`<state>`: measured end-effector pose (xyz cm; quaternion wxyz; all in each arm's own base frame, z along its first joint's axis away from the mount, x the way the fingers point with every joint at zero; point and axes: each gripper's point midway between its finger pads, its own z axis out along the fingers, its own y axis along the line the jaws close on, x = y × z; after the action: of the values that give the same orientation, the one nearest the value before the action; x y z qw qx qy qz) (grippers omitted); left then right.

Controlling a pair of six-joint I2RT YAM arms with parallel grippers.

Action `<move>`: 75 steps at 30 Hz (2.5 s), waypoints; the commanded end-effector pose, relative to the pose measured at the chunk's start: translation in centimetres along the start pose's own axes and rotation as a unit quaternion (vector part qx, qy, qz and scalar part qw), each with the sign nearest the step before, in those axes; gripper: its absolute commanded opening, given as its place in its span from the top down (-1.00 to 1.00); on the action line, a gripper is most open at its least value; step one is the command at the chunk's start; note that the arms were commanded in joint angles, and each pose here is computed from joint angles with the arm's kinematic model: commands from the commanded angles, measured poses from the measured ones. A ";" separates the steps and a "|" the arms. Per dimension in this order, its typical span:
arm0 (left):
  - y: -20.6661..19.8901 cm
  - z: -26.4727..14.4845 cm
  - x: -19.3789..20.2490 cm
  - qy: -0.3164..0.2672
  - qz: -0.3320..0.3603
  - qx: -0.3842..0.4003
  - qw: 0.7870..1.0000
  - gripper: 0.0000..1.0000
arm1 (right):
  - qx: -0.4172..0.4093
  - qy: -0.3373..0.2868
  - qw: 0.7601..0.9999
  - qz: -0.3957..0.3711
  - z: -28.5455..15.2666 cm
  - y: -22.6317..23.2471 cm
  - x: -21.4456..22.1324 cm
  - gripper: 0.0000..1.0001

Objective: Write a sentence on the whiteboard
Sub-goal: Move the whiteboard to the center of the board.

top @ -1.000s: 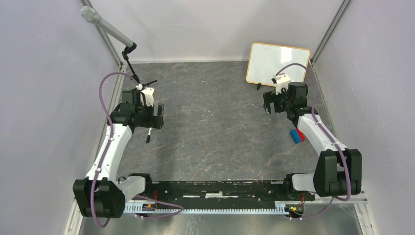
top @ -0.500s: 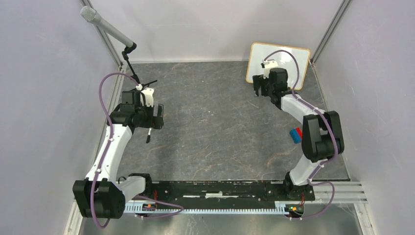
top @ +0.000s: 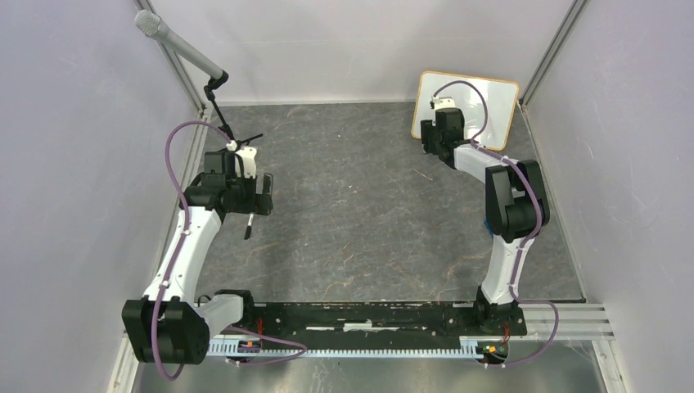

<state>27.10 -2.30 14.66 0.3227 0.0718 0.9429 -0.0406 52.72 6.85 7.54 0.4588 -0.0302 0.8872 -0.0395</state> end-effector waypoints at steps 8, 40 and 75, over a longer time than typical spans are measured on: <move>0.4 -0.3 -1.8 -0.025 -0.019 -0.016 0.999 -1.00 | 0.022 -0.005 0.999 0.030 2.6 -0.1 -0.9 -0.17; 1.1 -0.3 -2.0 -0.027 -0.035 -0.039 0.998 -1.00 | 0.032 0.026 0.999 0.024 4.8 -1.4 0.2 0.79; 1.1 -1.3 -2.2 -0.050 -0.050 -0.045 0.997 -1.00 | -0.293 0.095 0.946 -0.100 -19.2 12.1 17.3 1.00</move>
<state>27.11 -1.13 15.32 0.3354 0.0383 0.9412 -0.0110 30.07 15.34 3.26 0.3482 -0.2222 0.9022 0.1240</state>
